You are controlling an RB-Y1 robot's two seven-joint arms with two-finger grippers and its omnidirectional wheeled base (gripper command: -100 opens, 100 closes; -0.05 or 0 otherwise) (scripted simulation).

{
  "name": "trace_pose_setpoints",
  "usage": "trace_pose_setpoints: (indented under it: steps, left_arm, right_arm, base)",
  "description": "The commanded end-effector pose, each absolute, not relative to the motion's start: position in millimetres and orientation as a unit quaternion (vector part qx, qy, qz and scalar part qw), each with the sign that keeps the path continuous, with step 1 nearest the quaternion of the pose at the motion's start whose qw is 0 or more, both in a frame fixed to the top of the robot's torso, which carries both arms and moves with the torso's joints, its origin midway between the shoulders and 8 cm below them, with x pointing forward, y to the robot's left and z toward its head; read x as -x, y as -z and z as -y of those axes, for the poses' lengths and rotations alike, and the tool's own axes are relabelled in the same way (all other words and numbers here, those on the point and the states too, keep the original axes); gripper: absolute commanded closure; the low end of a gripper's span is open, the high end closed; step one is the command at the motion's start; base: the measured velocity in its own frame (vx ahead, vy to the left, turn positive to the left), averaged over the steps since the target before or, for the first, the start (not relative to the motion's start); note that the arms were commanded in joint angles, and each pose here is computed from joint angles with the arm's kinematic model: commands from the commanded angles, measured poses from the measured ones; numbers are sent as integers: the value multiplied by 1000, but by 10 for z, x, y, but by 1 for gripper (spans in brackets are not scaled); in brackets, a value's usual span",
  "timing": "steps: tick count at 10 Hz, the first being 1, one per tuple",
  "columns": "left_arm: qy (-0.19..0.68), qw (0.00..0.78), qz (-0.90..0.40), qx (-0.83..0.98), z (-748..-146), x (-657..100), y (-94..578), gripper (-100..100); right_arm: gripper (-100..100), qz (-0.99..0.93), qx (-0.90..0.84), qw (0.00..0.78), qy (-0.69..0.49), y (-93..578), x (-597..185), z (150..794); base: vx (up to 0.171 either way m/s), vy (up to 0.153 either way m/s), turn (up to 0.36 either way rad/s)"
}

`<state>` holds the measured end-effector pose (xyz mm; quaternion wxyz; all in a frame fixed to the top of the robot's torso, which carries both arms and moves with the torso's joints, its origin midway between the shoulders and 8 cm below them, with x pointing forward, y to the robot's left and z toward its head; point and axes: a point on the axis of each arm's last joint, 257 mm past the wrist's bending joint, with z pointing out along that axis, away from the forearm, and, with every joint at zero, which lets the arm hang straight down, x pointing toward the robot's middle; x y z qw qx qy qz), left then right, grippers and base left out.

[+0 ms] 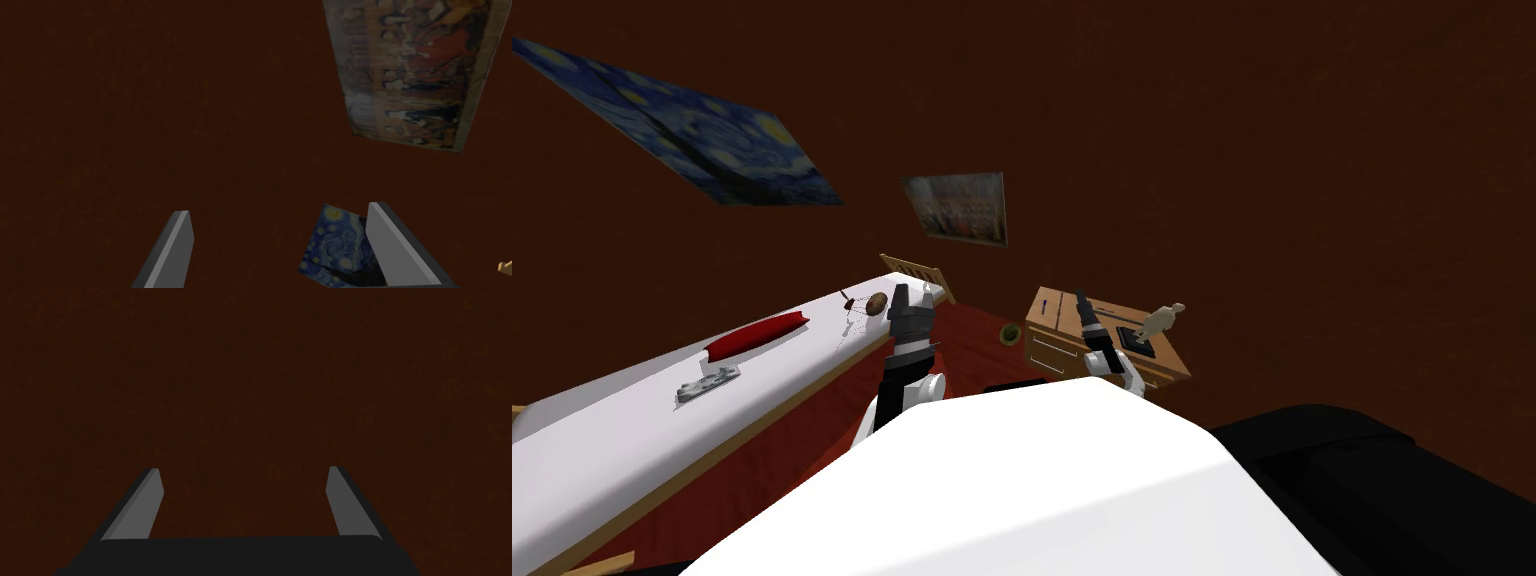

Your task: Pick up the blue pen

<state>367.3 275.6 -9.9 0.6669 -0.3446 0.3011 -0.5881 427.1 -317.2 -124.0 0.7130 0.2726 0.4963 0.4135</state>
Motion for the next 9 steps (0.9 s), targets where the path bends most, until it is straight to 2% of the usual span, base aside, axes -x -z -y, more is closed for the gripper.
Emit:
trace_pose_setpoints:
  steps: [1, 5, 9]
  left_arm:
    - [588, 667, -301, 345, -2756, -3673, 99, 0]
    - [588, 667, -301, 345, -2756, -3673, 99, 0]
    - [588, 667, -301, 345, -2757, -3673, 99, 0]
  right_arm:
    - [-100, -525, -265, 711, -386, 1418, -4371, 3251]
    - [-100, -587, -254, 699, -320, 1922, -4522, 3511]
    - [-100, -628, -248, 686, -271, 2281, -4585, 3753]
  base:
    - [60, 152, -14]
    - [80, 171, -16]
    - [48, 106, -10]
